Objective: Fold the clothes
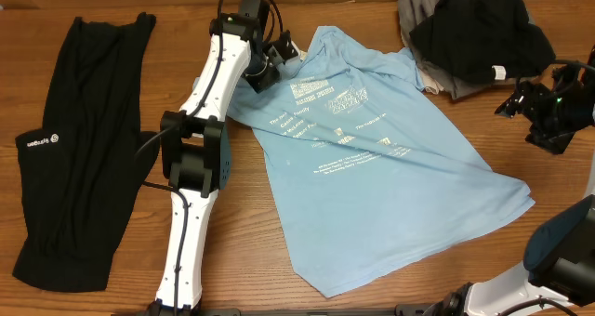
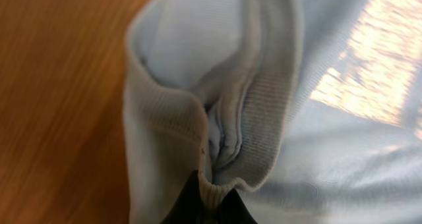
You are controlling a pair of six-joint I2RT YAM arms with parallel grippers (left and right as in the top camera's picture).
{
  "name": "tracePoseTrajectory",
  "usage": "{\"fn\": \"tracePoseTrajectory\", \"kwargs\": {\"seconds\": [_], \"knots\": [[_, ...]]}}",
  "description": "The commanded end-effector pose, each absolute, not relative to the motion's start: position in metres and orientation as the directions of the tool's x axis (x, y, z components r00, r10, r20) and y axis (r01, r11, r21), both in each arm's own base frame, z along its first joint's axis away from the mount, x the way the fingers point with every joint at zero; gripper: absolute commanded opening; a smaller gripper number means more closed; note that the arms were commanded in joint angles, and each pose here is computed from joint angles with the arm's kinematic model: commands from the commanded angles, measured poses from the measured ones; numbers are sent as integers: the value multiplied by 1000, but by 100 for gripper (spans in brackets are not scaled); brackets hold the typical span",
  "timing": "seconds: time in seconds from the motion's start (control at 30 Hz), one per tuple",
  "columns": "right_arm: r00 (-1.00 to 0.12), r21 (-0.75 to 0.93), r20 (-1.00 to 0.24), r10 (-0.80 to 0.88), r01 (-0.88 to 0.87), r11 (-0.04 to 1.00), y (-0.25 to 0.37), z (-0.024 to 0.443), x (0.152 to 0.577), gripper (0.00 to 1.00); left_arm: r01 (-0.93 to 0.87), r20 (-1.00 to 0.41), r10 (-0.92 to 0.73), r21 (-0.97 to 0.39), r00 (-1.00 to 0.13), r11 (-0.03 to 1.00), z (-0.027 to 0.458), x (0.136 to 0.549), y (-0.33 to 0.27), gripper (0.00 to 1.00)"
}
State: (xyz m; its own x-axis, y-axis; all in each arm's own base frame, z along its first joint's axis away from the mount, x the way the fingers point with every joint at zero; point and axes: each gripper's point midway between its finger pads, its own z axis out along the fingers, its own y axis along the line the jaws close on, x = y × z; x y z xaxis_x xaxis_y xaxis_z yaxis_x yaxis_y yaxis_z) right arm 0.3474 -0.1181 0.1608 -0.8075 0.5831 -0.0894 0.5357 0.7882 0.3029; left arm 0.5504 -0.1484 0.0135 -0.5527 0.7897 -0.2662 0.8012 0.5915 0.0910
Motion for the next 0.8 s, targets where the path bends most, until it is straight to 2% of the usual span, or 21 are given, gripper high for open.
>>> {"fn": "tracePoseTrajectory", "kwargs": {"seconds": [0.0, 0.17, 0.47, 0.5, 0.6, 0.77], "knots": [[-803, 313, -130, 582, 524, 792, -119, 172, 353, 83, 617, -288, 614, 94, -734, 781, 16, 567, -120, 4], [-809, 320, -131, 573, 513, 797, -114, 173, 355, 83, 456, -345, 453, 78, -822, 887, 39, 585, -80, 8], [-854, 330, -164, 494, 425, 843, -73, 173, 376, 83, 248, -376, 256, 70, -891, 966, 49, 597, 9, 10], [-860, 334, -163, 484, 413, 847, -62, 171, 380, 83, 217, -377, 227, 70, -898, 974, 49, 597, 28, 12], [-880, 336, -152, 450, 382, 861, -39, 167, 383, 83, 118, -362, 138, 76, -922, 990, 47, 591, 61, 27], [-920, 333, -121, 372, 316, 888, 2, 158, 382, 83, -75, -266, -54, 69, -962, 995, 39, 559, 114, 33]]}}
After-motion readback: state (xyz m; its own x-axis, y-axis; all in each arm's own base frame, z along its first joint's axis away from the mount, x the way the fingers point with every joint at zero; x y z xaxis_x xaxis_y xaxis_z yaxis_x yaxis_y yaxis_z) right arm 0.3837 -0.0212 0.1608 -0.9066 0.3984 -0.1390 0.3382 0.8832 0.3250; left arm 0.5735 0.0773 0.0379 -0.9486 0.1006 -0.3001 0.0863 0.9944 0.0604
